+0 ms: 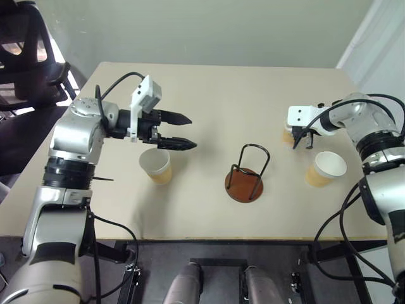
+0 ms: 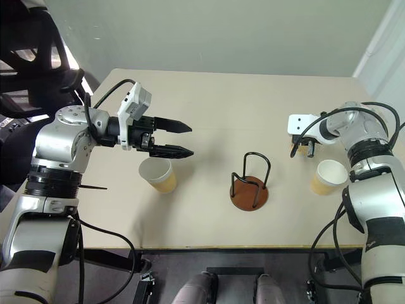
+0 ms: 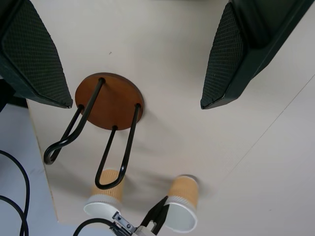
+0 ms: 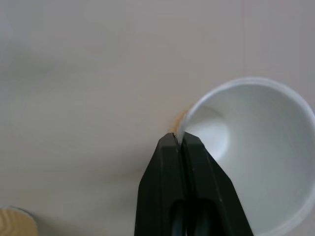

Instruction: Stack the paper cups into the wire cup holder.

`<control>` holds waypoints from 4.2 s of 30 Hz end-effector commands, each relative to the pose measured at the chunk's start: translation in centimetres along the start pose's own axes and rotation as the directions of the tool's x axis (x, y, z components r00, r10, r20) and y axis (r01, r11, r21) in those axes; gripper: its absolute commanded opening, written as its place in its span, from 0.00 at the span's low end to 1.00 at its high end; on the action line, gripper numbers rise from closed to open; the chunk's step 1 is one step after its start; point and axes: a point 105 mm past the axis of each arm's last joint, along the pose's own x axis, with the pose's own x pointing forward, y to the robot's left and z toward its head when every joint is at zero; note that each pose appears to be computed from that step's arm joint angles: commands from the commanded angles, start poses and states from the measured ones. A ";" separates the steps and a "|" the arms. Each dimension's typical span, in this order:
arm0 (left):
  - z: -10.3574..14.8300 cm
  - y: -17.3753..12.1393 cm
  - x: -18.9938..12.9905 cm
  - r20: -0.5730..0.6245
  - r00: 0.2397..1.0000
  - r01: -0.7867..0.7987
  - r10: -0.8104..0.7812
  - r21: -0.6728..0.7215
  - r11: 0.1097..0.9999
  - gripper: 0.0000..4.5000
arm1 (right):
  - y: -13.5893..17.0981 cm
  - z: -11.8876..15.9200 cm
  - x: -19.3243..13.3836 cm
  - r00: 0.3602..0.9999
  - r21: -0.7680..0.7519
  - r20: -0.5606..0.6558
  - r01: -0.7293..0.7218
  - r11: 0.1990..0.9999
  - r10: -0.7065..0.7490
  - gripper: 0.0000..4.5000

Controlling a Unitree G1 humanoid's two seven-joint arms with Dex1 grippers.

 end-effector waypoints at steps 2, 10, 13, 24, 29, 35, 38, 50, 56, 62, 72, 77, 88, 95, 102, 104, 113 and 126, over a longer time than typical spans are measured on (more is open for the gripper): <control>1.0 0.2 -0.2 0.002 1.000 0.000 0.000 0.052 0.999 1.00 | -1.6 1.1 -1.8 0.998 -0.014 0.042 0.048 0.999 -0.047 0.01; 0.6 0.5 -0.3 -0.006 1.000 0.003 -0.002 0.047 0.999 1.00 | -2.0 2.1 -2.6 0.996 -0.024 0.085 0.040 0.999 -0.038 0.01; 0.3 0.6 -0.6 -0.017 1.000 -0.004 0.004 0.049 0.999 1.00 | -2.9 4.3 -4.5 0.981 -0.014 0.189 0.051 0.999 -0.048 0.01; -0.6 0.5 -1.3 -0.049 0.999 0.020 -0.018 0.039 0.999 1.00 | 2.8 12.8 -13.1 0.857 -0.059 0.501 -0.106 0.993 0.121 0.01; -0.6 0.8 -1.1 -0.052 0.998 0.026 -0.024 0.032 0.999 1.00 | 5.0 14.1 -15.1 0.839 -0.058 0.523 -0.141 0.988 0.151 0.01; -0.5 1.1 -0.4 -0.048 0.998 0.044 -0.042 0.042 0.998 1.00 | 6.5 14.8 -15.6 0.832 -0.069 0.527 -0.165 0.984 0.176 0.01; -0.3 1.2 -0.2 -0.045 0.998 0.050 -0.047 0.046 0.998 1.00 | 7.1 14.7 -15.0 0.836 -0.077 0.515 -0.175 0.982 0.190 0.01; -0.2 1.0 0.1 -0.042 0.998 0.052 -0.050 0.049 0.997 1.00 | 8.2 14.5 -12.9 0.842 -0.129 0.485 -0.199 0.972 0.237 0.01; -0.2 1.0 -0.2 -0.045 0.998 0.044 -0.042 0.047 0.998 1.00 | 8.7 14.7 -12.4 0.836 -0.153 0.482 -0.215 0.965 0.263 0.01; -0.2 1.0 -0.1 -0.044 0.998 0.043 -0.041 0.046 0.998 1.00 | 8.8 14.6 -12.3 0.837 -0.158 0.477 -0.216 0.964 0.266 0.26; 0.3 1.2 -0.8 -0.065 0.998 0.012 -0.005 0.101 0.995 1.00 | 8.0 15.2 -12.9 0.817 -0.084 0.540 -0.184 0.979 0.200 0.64; 0.4 0.6 -3.6 -0.229 0.973 0.030 0.023 0.222 0.975 1.00 | 6.9 15.9 -15.3 0.762 0.040 0.638 -0.181 0.983 0.114 0.64; -0.4 -2.3 -8.6 -0.518 0.853 0.135 0.054 0.319 0.938 1.00 | 7.3 15.1 -16.5 0.715 0.037 0.687 -0.211 0.977 0.129 0.64; -2.1 -2.5 -9.0 -0.548 0.836 0.134 0.044 0.280 0.951 1.00 | 7.2 14.5 -16.3 0.717 0.057 0.681 -0.251 0.966 0.146 0.64; -4.8 -1.5 -8.8 -0.587 0.806 0.116 0.073 0.277 0.954 1.00 | 7.0 14.4 -16.3 0.718 0.063 0.682 -0.247 0.967 0.139 0.64; -5.3 -1.6 -8.6 -0.592 0.803 0.122 0.065 0.270 0.955 1.00 | 6.9 14.6 -16.4 0.708 0.055 0.694 -0.231 0.971 0.129 0.64; -6.4 -1.7 -8.0 -0.597 0.801 0.132 0.041 0.243 0.961 1.00 | 7.8 15.7 -17.8 0.587 -0.041 0.792 -0.225 0.974 0.169 0.64; -6.8 -1.3 -7.0 -0.588 0.809 0.173 0.013 0.259 0.950 0.72 | 7.7 15.3 -17.8 0.587 -0.019 0.793 -0.246 0.969 0.165 0.65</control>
